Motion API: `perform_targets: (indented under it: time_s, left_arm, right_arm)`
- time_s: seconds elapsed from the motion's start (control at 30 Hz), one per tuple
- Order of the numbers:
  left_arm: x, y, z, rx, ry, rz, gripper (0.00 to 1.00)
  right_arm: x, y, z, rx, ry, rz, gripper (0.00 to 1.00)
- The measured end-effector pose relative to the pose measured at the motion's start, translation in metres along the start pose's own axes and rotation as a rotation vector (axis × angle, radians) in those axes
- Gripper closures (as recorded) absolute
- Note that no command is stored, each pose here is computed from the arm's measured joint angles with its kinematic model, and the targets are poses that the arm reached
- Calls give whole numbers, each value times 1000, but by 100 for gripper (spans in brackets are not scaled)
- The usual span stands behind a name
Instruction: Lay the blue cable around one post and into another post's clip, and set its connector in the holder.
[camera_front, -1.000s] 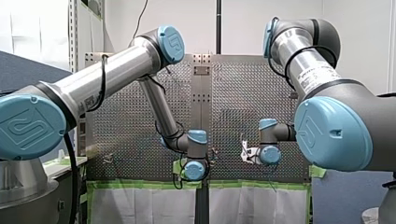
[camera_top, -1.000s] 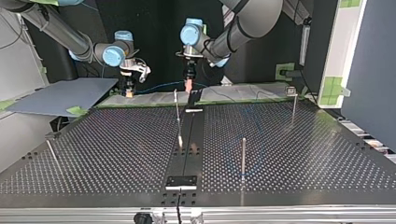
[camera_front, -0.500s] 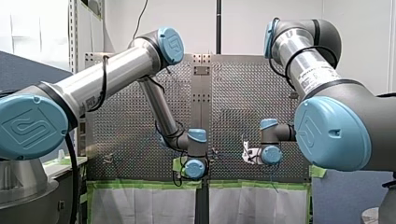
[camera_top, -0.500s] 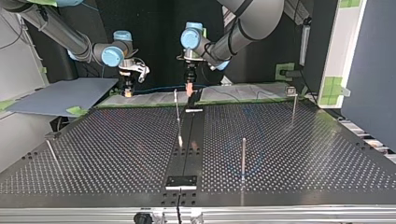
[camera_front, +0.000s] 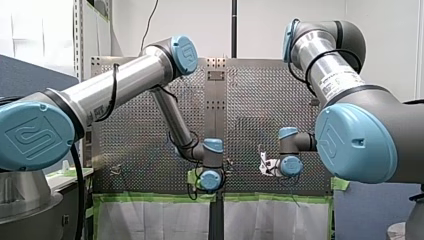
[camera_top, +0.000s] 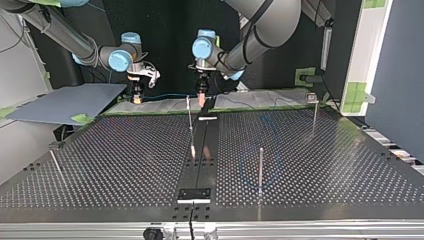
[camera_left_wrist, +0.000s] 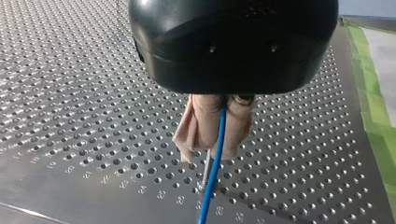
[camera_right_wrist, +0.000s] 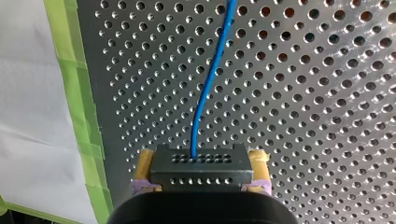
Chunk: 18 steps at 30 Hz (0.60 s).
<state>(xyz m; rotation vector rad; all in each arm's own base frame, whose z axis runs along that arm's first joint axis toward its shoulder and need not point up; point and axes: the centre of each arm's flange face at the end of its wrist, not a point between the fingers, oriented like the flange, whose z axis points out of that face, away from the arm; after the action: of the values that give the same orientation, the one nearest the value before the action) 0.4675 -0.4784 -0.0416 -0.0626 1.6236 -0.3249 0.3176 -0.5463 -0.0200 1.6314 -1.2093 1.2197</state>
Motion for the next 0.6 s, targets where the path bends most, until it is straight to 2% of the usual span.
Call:
perform_targets:
  time_s: [0.27, 0.6]
  left_arm:
    - [-6, -3, 11, -2, -9, 6, 92]
    - [-6, 13, 20, -29, -4, 15, 92]
  right_arm:
    - [1, 3, 2, -5, 10, 0, 87]
    - [1, 9, 4, -15, 13, 3, 87]
